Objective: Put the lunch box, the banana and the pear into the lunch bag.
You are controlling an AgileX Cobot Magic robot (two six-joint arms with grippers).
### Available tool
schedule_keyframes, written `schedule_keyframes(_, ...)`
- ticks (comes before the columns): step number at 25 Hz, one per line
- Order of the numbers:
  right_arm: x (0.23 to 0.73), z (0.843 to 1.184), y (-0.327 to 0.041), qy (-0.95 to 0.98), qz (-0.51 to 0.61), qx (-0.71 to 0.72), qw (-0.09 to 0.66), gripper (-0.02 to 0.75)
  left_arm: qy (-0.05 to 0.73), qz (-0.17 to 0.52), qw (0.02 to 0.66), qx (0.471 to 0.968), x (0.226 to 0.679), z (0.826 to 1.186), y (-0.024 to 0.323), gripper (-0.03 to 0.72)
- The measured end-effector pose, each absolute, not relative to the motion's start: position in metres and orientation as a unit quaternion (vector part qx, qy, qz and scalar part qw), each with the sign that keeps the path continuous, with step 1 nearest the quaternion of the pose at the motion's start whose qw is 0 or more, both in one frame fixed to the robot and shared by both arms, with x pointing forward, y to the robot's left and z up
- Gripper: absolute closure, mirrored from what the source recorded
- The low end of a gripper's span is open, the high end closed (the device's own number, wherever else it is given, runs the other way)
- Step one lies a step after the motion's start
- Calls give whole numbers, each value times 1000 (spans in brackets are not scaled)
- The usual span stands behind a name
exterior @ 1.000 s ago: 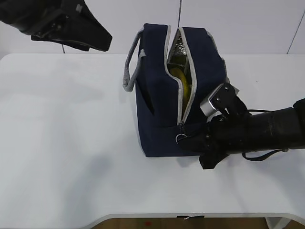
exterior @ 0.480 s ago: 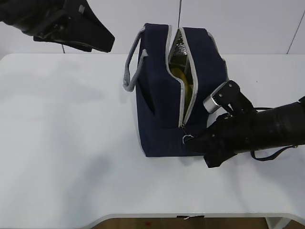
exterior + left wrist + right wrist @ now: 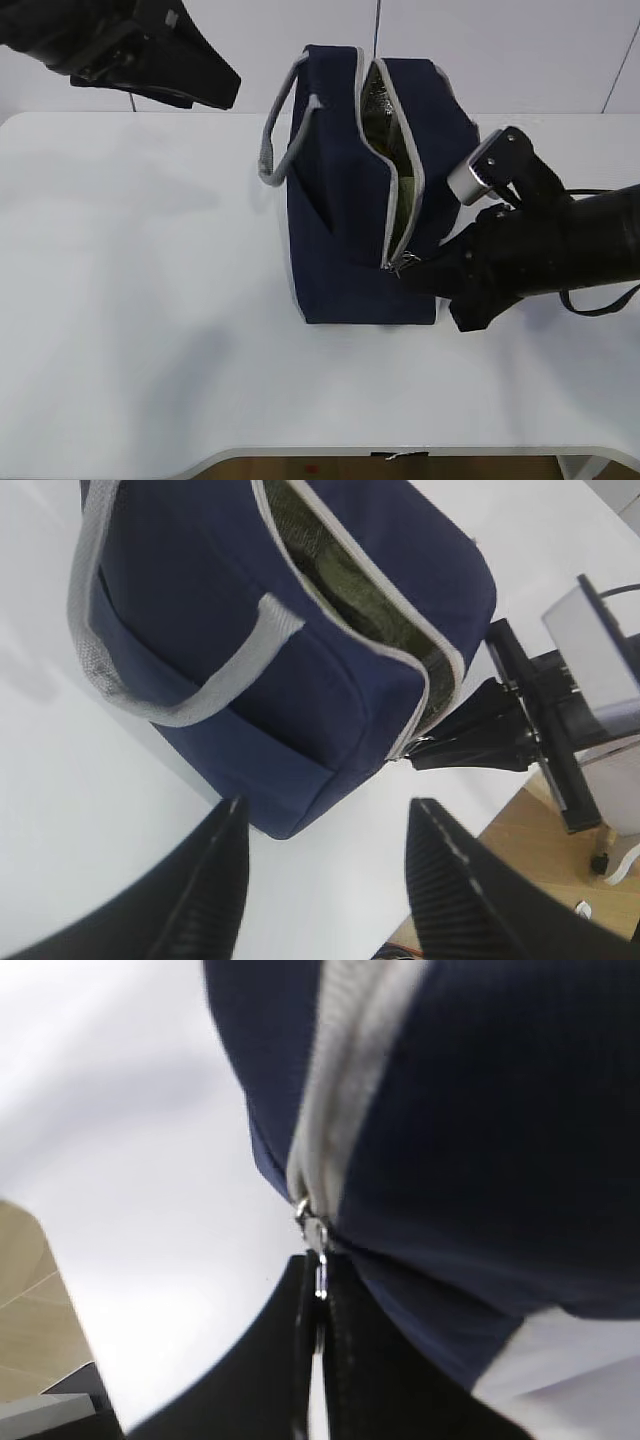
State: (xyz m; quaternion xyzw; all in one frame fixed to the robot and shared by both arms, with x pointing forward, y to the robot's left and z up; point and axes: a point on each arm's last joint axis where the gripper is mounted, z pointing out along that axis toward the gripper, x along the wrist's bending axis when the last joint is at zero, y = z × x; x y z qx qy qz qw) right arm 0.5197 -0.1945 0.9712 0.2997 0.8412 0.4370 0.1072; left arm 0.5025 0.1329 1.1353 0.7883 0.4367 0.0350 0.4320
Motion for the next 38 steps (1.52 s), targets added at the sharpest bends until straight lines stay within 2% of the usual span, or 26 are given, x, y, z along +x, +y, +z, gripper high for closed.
schedule_keyframes(10,502,994,-199,858,415,284,107,731,437,35,432,788,502,1135,133,304)
schedule_keyframes(18,499,993,-202,876,380,283,89,731,437,32,432,788,502,1135,133,304)
schedule_keyframes(28,501,974,-195,889,359,278,52,731,437,30,431,789,502,1135,133,305)
schedule_keyframes(38,504,986,-184,891,371,256,54,731,437,29,431,789,502,1135,133,306)
